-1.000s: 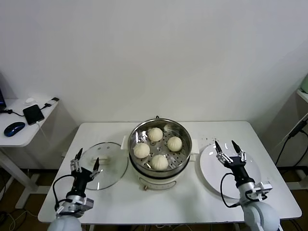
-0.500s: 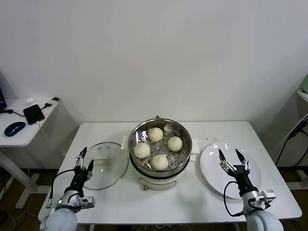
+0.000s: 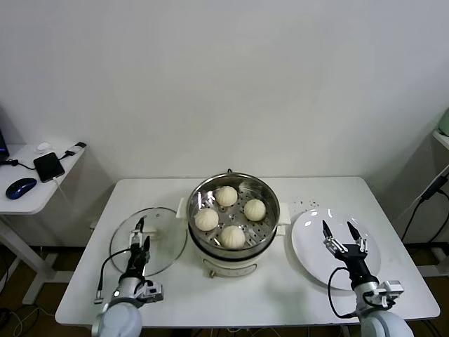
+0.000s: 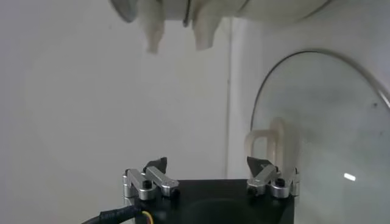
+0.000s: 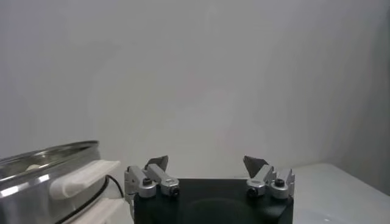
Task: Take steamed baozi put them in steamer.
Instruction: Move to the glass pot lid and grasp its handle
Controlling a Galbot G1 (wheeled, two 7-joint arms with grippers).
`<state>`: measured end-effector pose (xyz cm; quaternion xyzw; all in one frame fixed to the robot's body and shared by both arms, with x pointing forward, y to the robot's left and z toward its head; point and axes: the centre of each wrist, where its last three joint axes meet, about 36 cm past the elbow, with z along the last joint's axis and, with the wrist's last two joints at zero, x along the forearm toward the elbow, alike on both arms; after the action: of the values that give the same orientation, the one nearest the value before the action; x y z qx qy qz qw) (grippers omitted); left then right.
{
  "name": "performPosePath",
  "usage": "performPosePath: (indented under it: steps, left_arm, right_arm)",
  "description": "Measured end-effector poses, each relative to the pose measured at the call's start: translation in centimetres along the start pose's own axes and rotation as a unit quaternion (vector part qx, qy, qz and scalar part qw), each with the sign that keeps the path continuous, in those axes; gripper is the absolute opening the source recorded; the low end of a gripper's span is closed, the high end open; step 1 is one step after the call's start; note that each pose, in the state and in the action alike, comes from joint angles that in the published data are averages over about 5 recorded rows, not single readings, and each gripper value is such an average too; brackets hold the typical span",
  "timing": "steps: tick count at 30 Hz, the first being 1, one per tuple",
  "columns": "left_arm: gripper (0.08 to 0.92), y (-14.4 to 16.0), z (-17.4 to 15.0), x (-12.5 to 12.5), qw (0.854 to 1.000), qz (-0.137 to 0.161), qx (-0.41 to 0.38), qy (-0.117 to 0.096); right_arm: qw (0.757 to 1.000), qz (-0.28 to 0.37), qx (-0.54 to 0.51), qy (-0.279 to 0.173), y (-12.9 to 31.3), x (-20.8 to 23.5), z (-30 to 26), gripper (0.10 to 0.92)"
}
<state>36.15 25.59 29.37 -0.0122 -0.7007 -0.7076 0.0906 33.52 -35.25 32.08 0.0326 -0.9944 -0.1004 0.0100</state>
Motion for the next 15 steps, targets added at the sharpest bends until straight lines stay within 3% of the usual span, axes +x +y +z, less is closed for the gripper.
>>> performPosePath:
  steps: [15]
  left_arm:
    - [0.823,-1.3,-0.6,-2.1,0.999,0.005,-0.035,0.021]
  right_arm:
    - [1.000,0.008,-0.002,0.005,-0.2,0.3,0.7,0.823]
